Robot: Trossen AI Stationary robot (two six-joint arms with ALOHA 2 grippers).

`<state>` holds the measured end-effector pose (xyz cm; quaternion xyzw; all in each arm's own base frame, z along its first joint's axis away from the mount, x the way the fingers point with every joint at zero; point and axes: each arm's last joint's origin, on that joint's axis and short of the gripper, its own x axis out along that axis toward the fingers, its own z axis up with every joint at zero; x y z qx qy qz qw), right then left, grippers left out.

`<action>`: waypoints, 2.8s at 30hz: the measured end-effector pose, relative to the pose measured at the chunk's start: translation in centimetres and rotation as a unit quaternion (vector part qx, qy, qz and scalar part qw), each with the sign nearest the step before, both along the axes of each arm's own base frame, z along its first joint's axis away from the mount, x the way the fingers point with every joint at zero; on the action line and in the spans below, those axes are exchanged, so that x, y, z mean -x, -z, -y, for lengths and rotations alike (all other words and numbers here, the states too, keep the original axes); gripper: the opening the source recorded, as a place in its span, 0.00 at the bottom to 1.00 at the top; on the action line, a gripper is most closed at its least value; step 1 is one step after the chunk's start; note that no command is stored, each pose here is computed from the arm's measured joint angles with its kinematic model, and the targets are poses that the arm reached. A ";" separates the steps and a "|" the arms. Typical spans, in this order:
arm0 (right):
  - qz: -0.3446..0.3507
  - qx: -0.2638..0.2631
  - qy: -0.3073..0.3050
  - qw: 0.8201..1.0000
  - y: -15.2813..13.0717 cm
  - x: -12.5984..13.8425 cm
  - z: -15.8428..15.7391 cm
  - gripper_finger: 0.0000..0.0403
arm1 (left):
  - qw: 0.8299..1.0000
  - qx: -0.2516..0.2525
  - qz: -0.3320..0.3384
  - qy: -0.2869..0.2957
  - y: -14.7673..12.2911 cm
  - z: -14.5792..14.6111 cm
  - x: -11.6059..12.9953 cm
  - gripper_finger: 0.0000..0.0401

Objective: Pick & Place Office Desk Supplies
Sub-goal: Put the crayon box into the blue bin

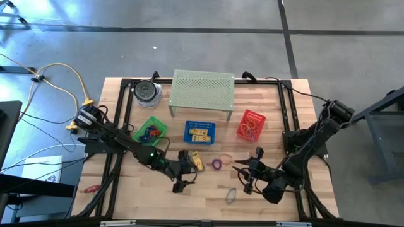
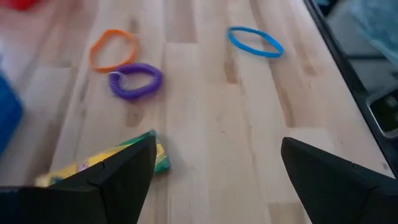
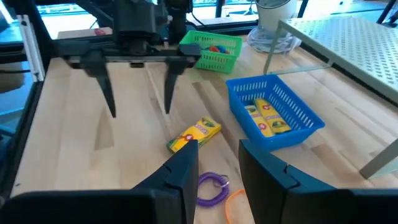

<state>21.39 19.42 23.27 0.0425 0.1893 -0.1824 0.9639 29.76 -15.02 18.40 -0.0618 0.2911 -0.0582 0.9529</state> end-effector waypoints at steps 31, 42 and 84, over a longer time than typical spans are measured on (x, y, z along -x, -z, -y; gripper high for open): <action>-0.003 -0.038 -0.026 0.999 -0.1 -0.2 -0.4 0.26 | 0.980 -0.097 -0.027 0.174 3.4 -5.5 -3.1 0.84; -0.003 -0.037 -0.026 0.999 -0.2 -0.2 -0.4 0.26 | 0.977 -0.116 -0.026 0.175 3.7 -6.7 -3.5 0.84; -0.006 -0.045 -0.034 0.998 -0.2 -0.2 -0.5 0.26 | 0.991 0.025 -0.130 0.026 5.1 -5.1 -2.5 0.84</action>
